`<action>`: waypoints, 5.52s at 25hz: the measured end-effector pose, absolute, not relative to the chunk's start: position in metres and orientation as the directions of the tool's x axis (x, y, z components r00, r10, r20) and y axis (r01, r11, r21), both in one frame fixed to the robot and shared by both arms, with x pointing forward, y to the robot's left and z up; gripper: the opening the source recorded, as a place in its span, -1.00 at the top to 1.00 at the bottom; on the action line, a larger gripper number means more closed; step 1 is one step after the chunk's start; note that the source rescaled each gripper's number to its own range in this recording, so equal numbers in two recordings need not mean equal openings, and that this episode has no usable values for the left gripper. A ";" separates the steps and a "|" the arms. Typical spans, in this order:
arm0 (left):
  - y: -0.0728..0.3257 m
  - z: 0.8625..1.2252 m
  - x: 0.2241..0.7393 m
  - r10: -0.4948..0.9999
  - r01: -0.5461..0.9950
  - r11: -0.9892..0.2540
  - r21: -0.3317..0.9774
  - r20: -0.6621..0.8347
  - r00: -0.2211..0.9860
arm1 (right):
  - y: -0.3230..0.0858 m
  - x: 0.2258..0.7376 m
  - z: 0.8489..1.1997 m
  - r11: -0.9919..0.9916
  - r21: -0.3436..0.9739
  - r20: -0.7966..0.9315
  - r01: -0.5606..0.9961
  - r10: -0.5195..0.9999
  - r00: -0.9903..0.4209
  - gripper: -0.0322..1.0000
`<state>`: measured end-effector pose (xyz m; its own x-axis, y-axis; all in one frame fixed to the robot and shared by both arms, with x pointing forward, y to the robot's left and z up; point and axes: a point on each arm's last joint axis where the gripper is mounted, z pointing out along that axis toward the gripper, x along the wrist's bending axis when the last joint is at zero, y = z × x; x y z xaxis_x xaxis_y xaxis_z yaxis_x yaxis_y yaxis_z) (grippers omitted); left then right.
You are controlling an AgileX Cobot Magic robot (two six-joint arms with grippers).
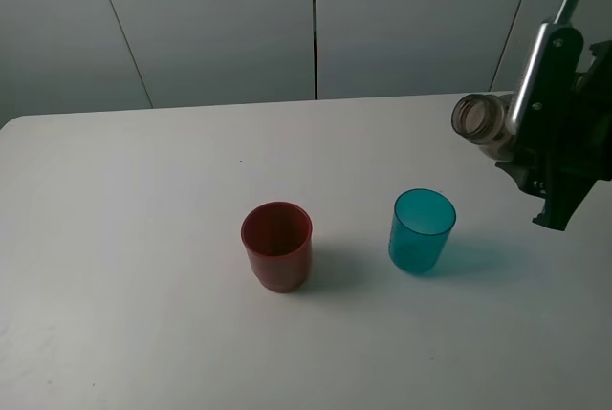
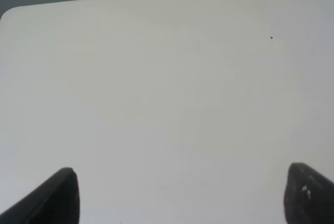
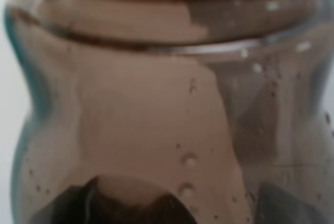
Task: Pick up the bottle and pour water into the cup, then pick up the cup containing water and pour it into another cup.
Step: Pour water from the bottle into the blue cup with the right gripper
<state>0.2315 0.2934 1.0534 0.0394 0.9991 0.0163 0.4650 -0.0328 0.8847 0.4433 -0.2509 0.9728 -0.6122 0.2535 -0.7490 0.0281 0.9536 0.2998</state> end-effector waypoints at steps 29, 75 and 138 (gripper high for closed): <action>0.293 1.053 0.232 0.999 0.465 -0.033 0.885 0.016 0.039 | -0.255 0.451 0.959 0.995 0.096 -0.771 -0.041 0.048 -0.635 0.94; 0.293 1.053 0.232 0.999 0.465 -0.033 0.885 0.016 0.039 | -0.248 0.475 0.949 0.958 -0.157 -0.783 -0.240 -0.269 -0.561 0.94; 0.293 1.053 0.232 0.999 0.465 -0.033 0.885 0.016 0.039 | -0.244 0.484 0.964 0.894 -0.331 -0.837 -0.301 -0.425 -0.344 0.94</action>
<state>0.2315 0.2934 1.0534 0.0394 0.9991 0.0163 0.4650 -0.0328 0.8847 0.4838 -0.2444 0.9641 -0.3435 -0.4253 -0.8373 -0.3007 0.8945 -0.3309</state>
